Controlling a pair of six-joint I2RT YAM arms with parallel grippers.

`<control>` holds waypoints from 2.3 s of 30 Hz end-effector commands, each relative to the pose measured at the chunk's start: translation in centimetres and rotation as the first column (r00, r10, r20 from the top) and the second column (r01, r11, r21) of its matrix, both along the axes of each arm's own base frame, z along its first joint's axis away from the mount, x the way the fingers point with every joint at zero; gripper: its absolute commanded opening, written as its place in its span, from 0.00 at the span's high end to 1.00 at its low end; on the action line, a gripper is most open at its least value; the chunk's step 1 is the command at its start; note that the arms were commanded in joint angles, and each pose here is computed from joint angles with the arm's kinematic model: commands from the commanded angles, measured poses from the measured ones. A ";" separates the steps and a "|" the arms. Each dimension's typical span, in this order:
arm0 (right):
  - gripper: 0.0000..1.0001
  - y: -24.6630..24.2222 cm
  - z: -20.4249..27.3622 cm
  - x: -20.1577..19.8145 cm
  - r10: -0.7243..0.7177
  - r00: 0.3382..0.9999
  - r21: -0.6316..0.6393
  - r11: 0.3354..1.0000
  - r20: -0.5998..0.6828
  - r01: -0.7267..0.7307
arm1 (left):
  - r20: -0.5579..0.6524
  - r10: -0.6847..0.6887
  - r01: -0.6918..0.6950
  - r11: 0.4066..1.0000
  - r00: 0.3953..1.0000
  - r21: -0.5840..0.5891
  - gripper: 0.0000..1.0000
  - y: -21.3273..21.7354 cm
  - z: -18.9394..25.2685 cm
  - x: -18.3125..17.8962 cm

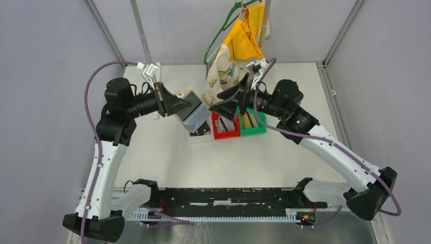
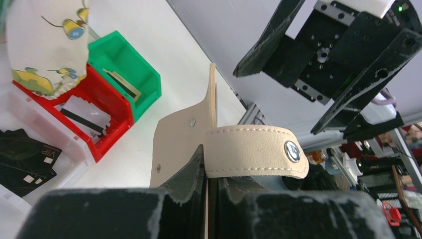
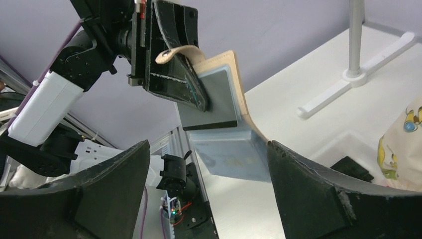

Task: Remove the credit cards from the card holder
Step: Remove the credit card from the card holder.

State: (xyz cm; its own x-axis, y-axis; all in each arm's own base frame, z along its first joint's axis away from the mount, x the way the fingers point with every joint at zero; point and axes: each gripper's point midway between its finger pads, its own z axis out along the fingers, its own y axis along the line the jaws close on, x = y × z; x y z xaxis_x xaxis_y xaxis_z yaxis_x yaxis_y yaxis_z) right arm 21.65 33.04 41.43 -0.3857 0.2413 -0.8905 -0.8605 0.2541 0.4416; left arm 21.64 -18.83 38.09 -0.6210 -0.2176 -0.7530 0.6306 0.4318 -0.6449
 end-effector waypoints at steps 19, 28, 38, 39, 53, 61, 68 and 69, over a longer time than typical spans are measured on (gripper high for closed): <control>0.23 2.2 -3.5 0.1 0.111 0.973 0.170 0.982 -0.200 -0.077 | -0.030 0.228 -0.228 0.973 0.973 0.020 0.98 2.0 0.6 3.7; 0.02 2.8 -4.5 1.4 0.060 0.973 0.112 0.993 -0.224 -0.035 | -0.052 0.164 -0.163 0.987 0.985 0.010 0.98 1.4 0.9 2.3; 0.02 0.7 -5.6 0.8 0.073 0.964 0.222 0.975 -0.255 -0.015 | 0.022 0.102 -0.102 0.995 0.995 0.019 0.98 1.3 1.3 -0.1; 0.02 1.5 -5.9 0.7 0.106 0.962 0.180 0.982 -0.253 -0.061 | 0.029 0.104 -0.105 0.994 0.994 0.020 0.98 1.4 1.4 -0.2; 0.12 1.3 -2.0 -2.1 0.093 0.970 0.131 0.989 -0.226 -0.065 | -0.013 0.105 -0.104 0.994 0.994 0.014 0.98 1.2 0.3 0.5; 0.19 2.5 -1.2 -4.4 0.233 0.941 0.263 0.950 -0.247 -0.166 | -0.056 0.088 -0.089 0.996 0.995 -0.010 0.98 0.8 0.1 1.1; 0.28 4.8 -2.2 -4.9 0.292 0.909 0.341 0.922 -0.296 -0.186 | -0.028 0.032 -0.034 0.996 0.999 -0.080 0.98 0.1 1.7 0.7; 0.31 5.2 -2.4 -4.8 0.301 0.903 0.352 0.917 -0.305 -0.187 | -0.024 0.020 -0.022 0.996 1.000 -0.085 0.98 0.0 1.9 0.5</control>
